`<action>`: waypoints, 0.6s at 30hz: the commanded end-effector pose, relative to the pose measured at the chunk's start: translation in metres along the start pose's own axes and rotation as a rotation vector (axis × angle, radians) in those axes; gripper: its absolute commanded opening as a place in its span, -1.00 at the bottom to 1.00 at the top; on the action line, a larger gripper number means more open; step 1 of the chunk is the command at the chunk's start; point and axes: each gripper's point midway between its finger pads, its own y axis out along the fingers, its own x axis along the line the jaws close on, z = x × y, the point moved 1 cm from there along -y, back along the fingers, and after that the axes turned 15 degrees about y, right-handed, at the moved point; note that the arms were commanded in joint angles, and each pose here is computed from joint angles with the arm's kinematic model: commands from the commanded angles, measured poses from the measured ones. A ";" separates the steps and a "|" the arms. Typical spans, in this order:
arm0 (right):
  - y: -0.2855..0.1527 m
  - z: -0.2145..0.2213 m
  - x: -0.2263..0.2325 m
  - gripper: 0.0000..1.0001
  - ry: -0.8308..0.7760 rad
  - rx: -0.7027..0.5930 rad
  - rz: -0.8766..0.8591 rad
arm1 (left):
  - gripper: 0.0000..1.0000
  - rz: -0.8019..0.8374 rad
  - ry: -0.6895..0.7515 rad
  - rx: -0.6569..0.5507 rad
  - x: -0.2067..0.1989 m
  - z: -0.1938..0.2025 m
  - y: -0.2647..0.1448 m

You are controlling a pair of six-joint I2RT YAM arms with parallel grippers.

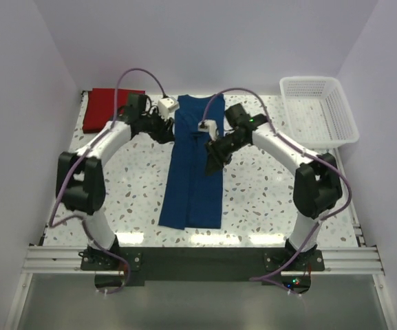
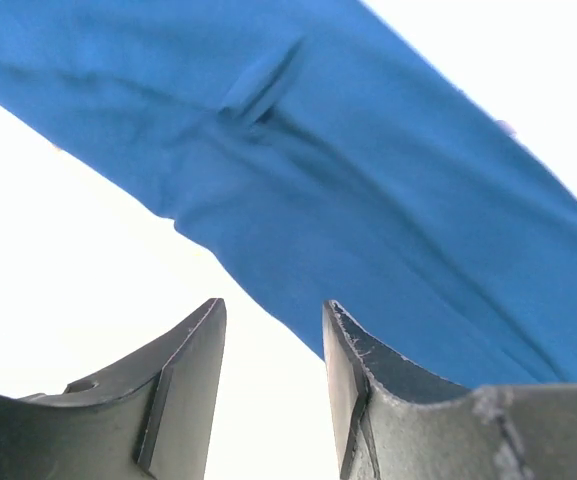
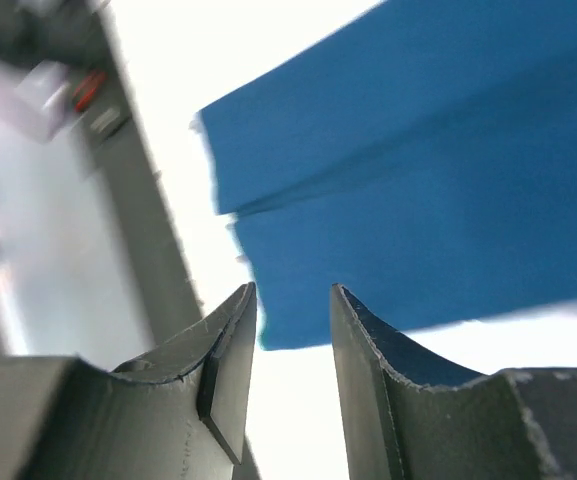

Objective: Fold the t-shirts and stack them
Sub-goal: Fold the tshirt

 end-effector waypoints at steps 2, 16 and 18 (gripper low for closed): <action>-0.046 -0.045 -0.040 -0.22 -0.008 -0.187 0.194 | -0.03 0.046 0.193 -0.166 -0.042 -0.017 -0.048; 0.004 -0.050 -0.163 -0.22 0.083 -0.049 0.410 | -0.02 0.331 0.751 0.006 -0.208 0.120 -0.075; 0.007 -0.047 -0.174 -0.22 0.082 -0.025 0.436 | -0.02 0.343 0.789 0.021 -0.215 0.129 -0.072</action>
